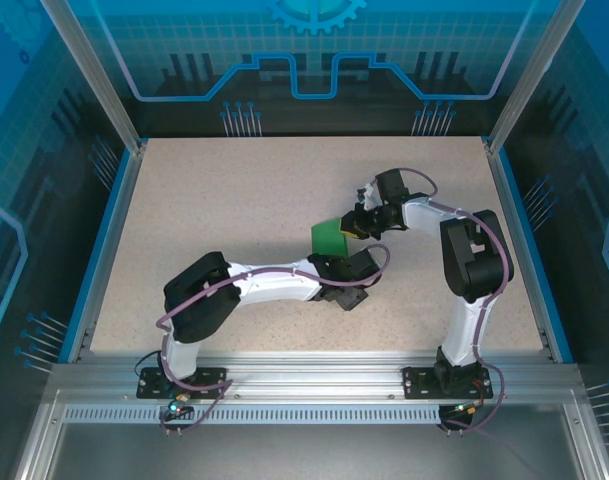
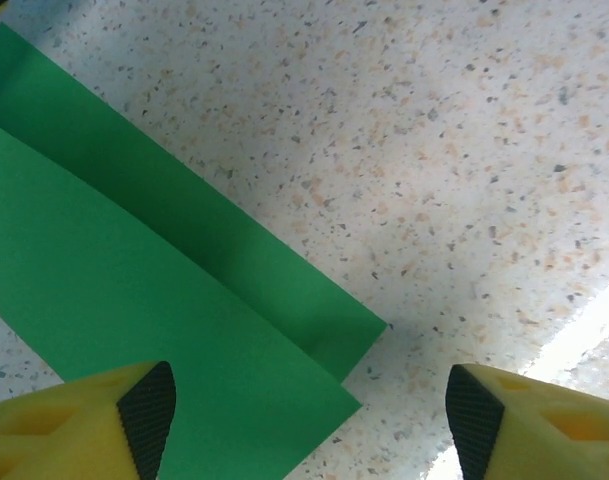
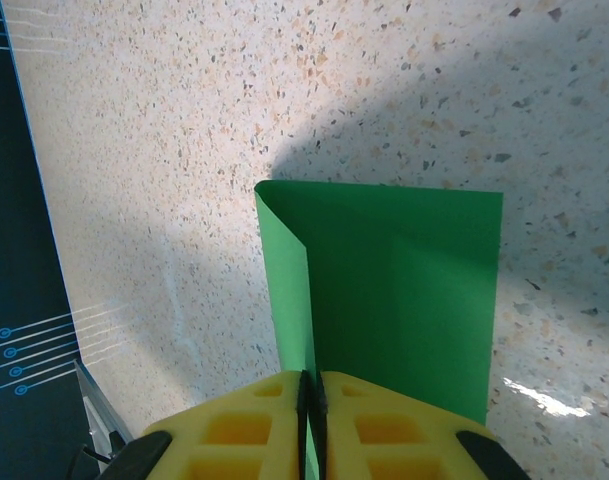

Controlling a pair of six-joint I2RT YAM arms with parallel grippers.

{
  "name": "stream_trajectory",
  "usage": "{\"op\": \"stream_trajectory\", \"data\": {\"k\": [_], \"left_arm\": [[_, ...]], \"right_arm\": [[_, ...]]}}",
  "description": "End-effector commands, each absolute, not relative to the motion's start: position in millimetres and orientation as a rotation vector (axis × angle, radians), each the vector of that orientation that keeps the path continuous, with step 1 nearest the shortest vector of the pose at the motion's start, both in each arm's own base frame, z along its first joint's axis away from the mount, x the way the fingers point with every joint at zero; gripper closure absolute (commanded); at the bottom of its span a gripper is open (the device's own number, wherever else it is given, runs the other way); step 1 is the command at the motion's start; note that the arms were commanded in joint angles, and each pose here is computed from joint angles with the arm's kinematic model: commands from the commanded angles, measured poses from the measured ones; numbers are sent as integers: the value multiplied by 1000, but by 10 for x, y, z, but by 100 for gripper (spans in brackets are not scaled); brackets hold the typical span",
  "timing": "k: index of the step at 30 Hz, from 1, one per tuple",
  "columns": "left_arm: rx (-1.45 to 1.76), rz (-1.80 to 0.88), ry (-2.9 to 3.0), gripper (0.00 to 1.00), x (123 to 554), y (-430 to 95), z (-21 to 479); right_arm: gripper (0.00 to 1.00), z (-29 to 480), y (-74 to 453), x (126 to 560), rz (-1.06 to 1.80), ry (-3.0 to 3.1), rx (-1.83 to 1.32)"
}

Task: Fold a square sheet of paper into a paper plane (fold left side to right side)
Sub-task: Fold the triangle a second time at the center of the table.

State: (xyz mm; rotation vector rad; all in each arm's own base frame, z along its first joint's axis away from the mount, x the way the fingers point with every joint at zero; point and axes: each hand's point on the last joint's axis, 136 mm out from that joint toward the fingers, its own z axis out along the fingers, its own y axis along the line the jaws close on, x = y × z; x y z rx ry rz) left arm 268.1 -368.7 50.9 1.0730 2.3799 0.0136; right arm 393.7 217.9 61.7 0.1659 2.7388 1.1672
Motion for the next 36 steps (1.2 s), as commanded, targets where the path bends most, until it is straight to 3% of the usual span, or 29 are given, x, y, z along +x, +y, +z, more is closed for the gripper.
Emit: {"op": "stream_trajectory", "data": {"k": [1,9,18,21,30,36], "left_arm": [[1069,73,2372,33,2729,-3656,535],[1044,48,2367,69,2714,-3636,616],[975,-85,2407,95,2712,-3609,690],[933,-207,2435,100,2706,-3611,723],[794,-605,2495,100,2725,-3591,819],[663,-706,2521,100,2832,-3431,816]], "right_arm": [[87,589,2198,3921,1186,2769,183],[85,526,2144,3903,1128,2800,173],[81,581,2136,3932,1109,2779,135],[76,708,2126,3997,1117,2724,107],[48,1120,1796,4100,987,2572,80],[49,1096,1511,3813,903,2571,91]]}}
